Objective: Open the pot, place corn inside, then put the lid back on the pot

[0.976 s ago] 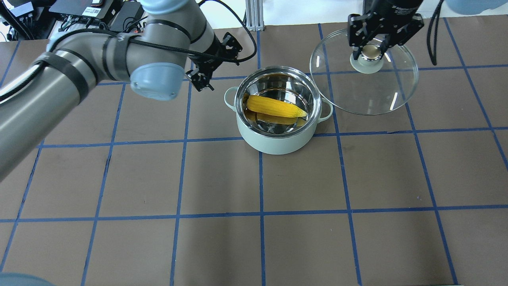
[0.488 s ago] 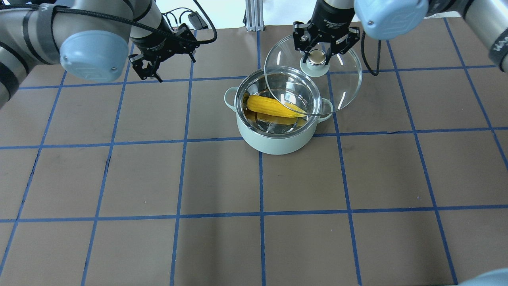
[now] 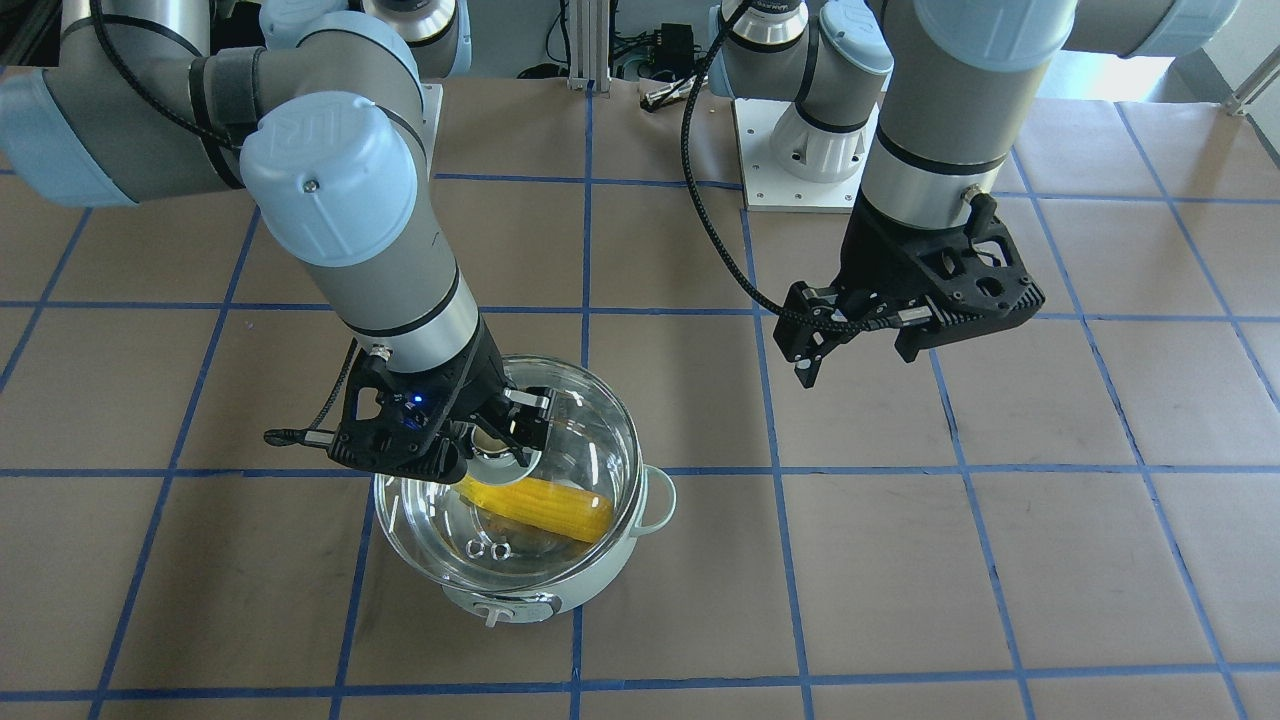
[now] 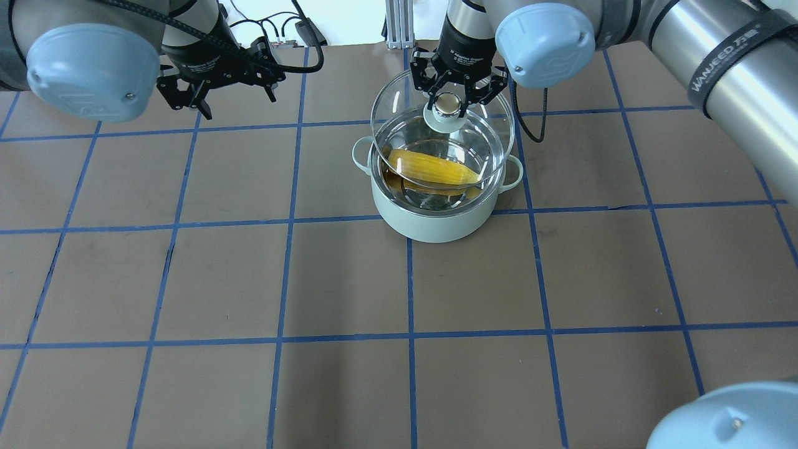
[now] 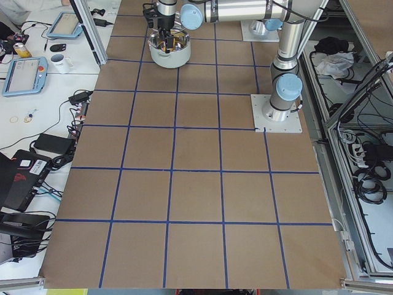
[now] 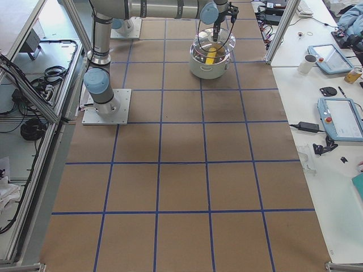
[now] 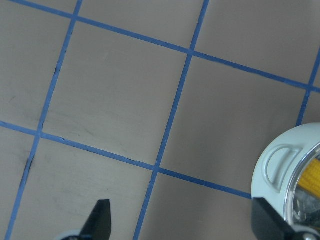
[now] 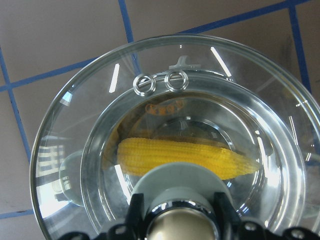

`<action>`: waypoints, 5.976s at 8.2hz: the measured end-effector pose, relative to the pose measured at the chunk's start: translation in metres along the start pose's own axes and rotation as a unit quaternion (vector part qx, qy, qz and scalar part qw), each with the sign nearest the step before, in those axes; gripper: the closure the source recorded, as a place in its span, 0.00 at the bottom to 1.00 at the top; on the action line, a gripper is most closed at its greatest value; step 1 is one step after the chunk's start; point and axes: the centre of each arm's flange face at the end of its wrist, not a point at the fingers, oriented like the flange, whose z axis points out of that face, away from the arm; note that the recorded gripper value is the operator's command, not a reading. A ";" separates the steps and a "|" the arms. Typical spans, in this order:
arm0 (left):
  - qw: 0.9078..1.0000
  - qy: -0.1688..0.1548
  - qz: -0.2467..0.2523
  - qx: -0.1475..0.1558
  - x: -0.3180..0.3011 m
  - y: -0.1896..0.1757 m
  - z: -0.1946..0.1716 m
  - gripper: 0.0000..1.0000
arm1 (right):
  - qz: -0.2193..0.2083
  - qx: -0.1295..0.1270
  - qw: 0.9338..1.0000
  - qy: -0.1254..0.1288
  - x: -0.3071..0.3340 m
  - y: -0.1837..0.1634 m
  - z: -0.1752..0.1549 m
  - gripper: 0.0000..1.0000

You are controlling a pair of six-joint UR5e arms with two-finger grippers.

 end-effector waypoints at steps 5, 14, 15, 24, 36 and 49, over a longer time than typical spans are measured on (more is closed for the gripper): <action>0.998 -0.001 0.059 0.002 -0.006 0.017 -0.025 0.00 | 0.012 -0.022 1.000 0.009 -0.005 -0.001 0.035 0.83; 0.993 -0.018 0.114 -0.026 -0.029 0.005 -0.009 0.00 | 0.014 -0.033 0.999 0.018 -0.002 -0.002 0.050 0.76; 0.995 -0.019 0.092 -0.028 -0.030 0.007 -0.010 0.00 | 0.015 -0.034 0.999 0.018 -0.002 -0.002 0.050 0.76; 0.997 -0.022 0.052 -0.049 -0.033 0.011 -0.010 0.00 | 0.028 -0.044 0.998 0.023 -0.001 0.001 0.051 0.52; 0.997 0.012 0.052 -0.056 -0.025 0.011 -0.006 0.00 | 0.038 -0.033 0.999 0.011 -0.002 0.011 0.031 0.05; 0.997 0.015 0.053 -0.057 -0.024 0.015 -0.008 0.00 | -0.187 -0.023 0.977 0.098 0.125 0.071 -0.153 0.00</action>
